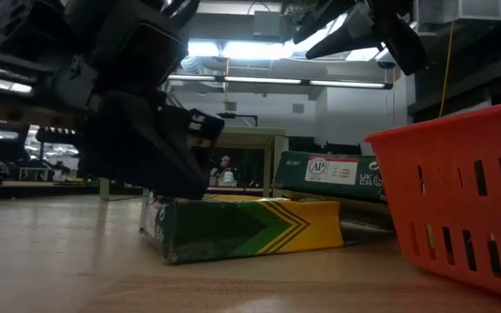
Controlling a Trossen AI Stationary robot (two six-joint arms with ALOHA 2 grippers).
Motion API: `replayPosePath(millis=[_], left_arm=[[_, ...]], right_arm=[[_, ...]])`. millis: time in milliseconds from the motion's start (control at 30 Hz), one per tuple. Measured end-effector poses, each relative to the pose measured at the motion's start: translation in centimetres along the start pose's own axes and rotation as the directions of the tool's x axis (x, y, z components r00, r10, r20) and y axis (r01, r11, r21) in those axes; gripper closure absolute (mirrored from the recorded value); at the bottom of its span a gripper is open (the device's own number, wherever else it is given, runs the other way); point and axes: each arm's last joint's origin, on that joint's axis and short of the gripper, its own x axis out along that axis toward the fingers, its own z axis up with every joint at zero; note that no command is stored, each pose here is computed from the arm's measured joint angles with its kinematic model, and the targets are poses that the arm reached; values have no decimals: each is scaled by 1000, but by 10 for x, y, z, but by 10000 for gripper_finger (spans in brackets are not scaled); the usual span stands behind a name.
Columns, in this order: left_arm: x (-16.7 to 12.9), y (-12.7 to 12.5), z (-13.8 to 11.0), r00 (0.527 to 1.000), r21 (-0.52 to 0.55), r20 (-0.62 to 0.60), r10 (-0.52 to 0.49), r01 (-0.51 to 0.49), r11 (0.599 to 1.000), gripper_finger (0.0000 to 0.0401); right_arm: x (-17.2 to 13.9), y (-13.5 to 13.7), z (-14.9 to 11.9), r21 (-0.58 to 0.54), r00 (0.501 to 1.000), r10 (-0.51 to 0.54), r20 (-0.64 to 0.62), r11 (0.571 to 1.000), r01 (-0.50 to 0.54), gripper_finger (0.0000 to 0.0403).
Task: Pick & Place Office Desk Supplies
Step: Put the box of crayons into the yellow bin
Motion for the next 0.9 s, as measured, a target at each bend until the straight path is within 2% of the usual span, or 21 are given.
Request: replayPosePath(millis=[300,667,900], left_arm=[[-2,11,-2,998,-1,-18,64,-64,998,400],[-3,13,2,998,29,18,65,-65,997,399],[-5,23,-2,996,18,-13,89,-88,996,399]], right_arm=[[0,0,-1,-6,1000,7,-23,1000,-8,295],[0,0,-1,-17,1000,7,-23,1000,-8,295],[0,1,0,-14,1000,9,-22,1000,-10,295]])
